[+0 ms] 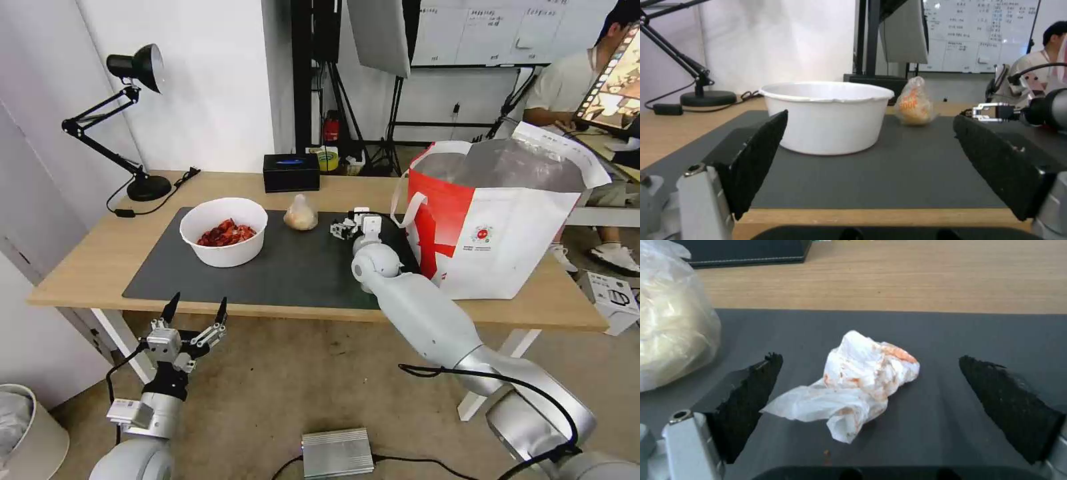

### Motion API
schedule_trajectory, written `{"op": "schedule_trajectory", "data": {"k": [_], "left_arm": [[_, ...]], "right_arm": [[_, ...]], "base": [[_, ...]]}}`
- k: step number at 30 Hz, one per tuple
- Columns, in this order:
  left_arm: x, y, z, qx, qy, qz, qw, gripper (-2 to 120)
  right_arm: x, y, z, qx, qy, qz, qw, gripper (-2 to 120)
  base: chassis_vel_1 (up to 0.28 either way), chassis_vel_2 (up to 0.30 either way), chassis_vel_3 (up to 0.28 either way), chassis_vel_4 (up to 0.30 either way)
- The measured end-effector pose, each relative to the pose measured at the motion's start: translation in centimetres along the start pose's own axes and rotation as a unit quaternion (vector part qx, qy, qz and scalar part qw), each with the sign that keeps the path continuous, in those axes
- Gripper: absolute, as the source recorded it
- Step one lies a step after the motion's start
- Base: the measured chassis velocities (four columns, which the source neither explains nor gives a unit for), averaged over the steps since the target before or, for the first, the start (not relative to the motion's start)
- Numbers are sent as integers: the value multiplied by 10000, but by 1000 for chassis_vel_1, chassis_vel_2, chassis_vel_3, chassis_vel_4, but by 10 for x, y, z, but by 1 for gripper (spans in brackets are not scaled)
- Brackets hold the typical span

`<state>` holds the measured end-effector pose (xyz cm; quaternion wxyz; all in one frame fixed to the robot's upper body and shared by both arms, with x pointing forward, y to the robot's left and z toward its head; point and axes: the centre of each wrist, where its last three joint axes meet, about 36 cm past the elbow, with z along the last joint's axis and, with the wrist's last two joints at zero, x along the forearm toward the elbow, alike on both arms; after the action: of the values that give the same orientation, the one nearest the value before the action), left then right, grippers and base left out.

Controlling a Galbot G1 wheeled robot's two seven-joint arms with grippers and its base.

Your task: Pick up the trash from the table and place it into the takeout bag.

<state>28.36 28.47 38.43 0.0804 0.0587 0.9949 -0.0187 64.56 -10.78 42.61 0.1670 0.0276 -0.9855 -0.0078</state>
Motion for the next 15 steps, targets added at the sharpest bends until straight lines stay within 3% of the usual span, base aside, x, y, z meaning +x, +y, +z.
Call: {"op": "schedule_trajectory", "data": {"k": [10, 15], "left_arm": [[0, -3, 5, 25, 22, 17, 10000, 100], [0, -4, 6, 32, 39, 25, 10000, 100]], "right_arm": [[-5, -2, 4, -30, 16, 63, 10000, 100], [-7, -5, 9, -40, 68, 113, 9999, 89]], "base": [[0, 0, 0, 0], [0, 0, 0, 0]]}}
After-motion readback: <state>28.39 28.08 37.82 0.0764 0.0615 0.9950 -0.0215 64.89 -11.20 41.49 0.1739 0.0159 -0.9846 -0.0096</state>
